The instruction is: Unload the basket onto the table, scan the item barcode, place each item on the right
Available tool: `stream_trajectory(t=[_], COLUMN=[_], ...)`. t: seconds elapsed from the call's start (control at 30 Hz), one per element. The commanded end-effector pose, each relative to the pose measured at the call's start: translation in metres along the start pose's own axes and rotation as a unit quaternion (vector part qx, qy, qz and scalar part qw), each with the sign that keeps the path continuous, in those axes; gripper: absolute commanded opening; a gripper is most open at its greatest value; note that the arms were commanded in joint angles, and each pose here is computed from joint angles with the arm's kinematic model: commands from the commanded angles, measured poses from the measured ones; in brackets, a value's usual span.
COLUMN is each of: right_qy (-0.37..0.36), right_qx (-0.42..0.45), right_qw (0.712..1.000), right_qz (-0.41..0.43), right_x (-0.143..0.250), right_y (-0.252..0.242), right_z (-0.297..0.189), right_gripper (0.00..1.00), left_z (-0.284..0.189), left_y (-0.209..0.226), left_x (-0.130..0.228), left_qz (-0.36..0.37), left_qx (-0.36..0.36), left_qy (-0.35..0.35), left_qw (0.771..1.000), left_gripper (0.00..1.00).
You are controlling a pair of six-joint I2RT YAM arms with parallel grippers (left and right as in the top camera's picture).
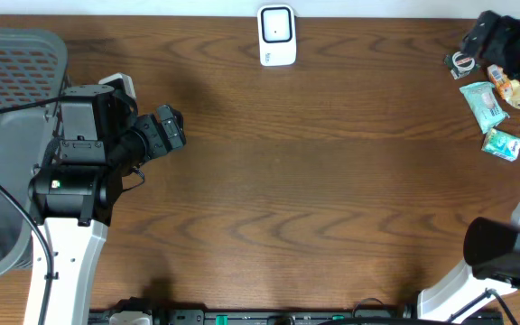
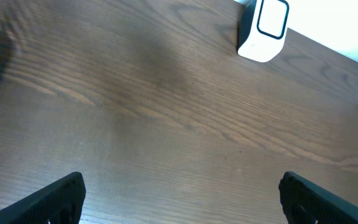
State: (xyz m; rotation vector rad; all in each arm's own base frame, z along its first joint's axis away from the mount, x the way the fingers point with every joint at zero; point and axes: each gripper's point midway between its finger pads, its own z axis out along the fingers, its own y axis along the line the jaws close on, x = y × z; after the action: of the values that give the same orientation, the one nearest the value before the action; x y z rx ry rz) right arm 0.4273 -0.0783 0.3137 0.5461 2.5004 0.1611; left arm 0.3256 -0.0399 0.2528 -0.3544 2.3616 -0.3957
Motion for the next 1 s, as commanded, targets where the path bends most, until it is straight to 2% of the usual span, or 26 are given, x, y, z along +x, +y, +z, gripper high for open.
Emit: stream_trajectory(t=[0.0, 0.13, 0.4, 0.57, 0.7, 0.97], right_qy=[0.006, 0.009, -0.044, -0.063, -0.052, -0.045], right_qx=[-0.021, -0.024, -0.067, -0.04, -0.059, -0.077], right_qw=[0.999, 0.997, 0.986, 0.98, 0.975, 0.972], right_qz=[-0.041, -0.068, -0.149, -0.183, -0.207, -0.219], right_x=[0.017, 0.037, 0.069, 0.089, 0.119, 0.18], right_y=[0.025, 0.042, 0.09, 0.09, 0.093, 0.062], right_z=[-0.02, -0.045, -0.112, -0.135, -0.142, -0.149], right_gripper=[0.99, 0.99, 0.99, 0.99, 0.99, 0.99], left_z=[-0.004, -0.004, -0.004, -0.004, -0.004, -0.004], left_y=[-0.001, -0.001, -0.001, -0.001, -0.001, -0.001], left_x=[-0.006, -0.006, -0.006, -0.006, -0.006, -0.006], left_qz=[0.009, 0.009, 0.009, 0.009, 0.009, 0.009], left_qx=[-0.001, -0.001, -0.001, -0.001, -0.001, -0.001], left_qy=[-0.009, -0.009, -0.009, -0.009, -0.009, -0.009], left_qw=[1.0, 1.0, 1.0, 1.0, 1.0, 1.0], left_gripper=[0.98, 0.98, 0.98, 0.98, 0.98, 0.98])
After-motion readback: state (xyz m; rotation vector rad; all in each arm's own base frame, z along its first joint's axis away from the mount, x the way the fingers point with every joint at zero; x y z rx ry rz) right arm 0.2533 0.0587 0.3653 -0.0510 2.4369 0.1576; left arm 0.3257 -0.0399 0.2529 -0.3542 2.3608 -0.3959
